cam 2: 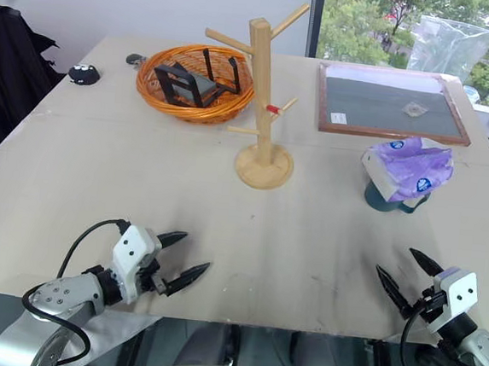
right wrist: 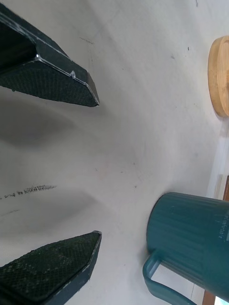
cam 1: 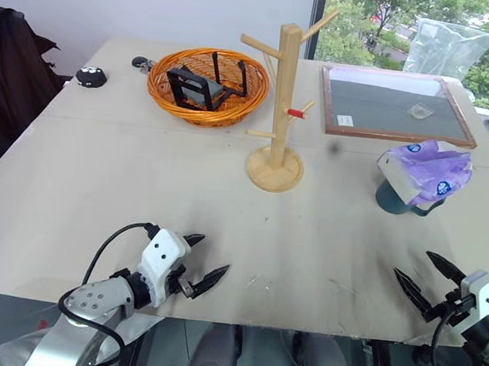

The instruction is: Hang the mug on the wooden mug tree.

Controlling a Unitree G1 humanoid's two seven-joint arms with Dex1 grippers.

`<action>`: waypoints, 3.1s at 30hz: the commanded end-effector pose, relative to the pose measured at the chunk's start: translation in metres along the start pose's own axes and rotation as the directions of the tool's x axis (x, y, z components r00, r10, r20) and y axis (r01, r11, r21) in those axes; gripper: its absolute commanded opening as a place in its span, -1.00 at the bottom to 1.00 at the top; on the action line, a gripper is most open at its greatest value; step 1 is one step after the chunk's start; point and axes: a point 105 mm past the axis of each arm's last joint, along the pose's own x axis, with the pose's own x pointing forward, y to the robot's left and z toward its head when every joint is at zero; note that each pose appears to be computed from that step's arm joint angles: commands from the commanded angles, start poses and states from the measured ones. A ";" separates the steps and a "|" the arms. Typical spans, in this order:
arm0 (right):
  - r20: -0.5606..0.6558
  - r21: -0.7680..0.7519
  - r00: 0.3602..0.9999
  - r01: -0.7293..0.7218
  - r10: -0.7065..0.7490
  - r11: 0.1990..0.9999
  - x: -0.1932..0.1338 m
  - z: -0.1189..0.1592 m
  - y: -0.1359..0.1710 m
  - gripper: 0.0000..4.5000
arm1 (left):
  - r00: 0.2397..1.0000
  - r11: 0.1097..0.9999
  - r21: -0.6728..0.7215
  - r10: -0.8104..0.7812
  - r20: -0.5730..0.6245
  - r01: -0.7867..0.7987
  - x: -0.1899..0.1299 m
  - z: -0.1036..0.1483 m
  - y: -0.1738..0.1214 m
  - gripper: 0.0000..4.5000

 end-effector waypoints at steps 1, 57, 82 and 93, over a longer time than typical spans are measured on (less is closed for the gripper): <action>0.026 -0.037 0.999 0.023 -0.022 0.999 -0.003 0.010 -0.011 0.86 | 0.999 1.000 0.017 -0.009 0.039 0.008 0.003 0.008 0.000 1.00; 0.112 -0.620 0.990 0.136 -0.085 0.773 0.098 0.132 -0.032 -0.56 | 0.877 0.942 0.205 -0.324 0.355 0.265 0.020 0.144 -0.027 1.00; -0.039 -0.552 0.797 0.486 -0.603 0.677 -0.025 0.094 -0.096 -0.99 | 0.729 0.755 0.264 -0.652 0.208 0.600 0.035 0.128 -0.063 1.00; -0.080 -0.479 0.832 0.451 -0.549 0.753 -0.023 0.081 -0.067 0.02 | 0.705 0.724 0.324 -0.681 0.198 0.609 0.043 0.127 -0.066 1.00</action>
